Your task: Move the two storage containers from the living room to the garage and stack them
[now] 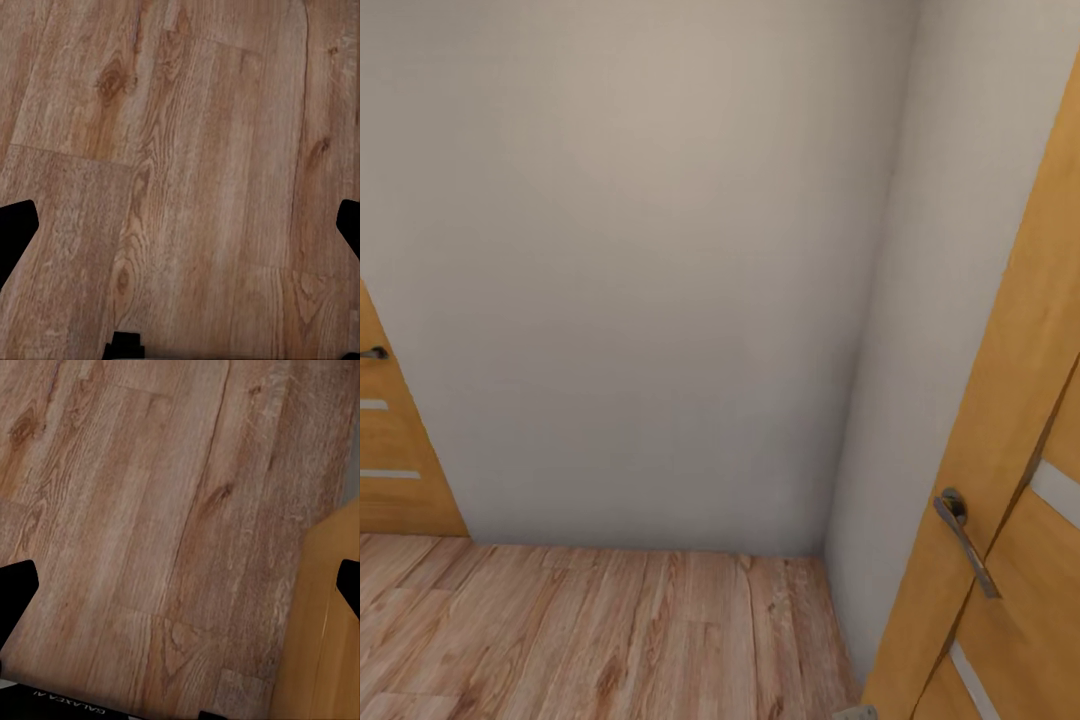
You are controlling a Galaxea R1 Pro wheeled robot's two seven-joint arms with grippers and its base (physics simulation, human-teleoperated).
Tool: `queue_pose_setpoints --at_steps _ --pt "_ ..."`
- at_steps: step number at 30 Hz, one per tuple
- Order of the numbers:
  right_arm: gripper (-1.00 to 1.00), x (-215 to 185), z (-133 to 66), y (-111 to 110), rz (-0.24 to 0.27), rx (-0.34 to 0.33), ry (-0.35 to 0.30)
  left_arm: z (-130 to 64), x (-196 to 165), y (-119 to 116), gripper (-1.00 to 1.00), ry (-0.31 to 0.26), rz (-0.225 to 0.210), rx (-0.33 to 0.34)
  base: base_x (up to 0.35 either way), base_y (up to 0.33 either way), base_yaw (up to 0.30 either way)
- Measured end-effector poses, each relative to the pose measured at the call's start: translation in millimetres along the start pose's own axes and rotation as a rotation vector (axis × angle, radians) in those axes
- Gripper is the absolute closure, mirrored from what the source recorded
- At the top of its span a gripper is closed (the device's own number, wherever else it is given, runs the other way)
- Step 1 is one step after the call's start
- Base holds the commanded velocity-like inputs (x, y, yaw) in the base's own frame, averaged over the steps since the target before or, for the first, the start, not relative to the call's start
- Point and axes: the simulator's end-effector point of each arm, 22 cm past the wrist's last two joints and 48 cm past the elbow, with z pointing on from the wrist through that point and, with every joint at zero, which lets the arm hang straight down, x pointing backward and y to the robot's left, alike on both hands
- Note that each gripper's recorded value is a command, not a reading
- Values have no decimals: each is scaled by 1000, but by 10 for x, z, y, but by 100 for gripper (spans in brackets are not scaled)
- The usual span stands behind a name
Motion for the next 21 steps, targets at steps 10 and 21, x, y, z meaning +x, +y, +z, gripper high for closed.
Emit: queue_pose_setpoints --at_steps 10,21 --pt "-100 0 2 0 0 0 0 2 0 0 -100 0 0 0 269 0 0" --pt "-100 -2 4 -1 0 0 0 3 -1 3 -100 0 -2 -1 11 0 185"
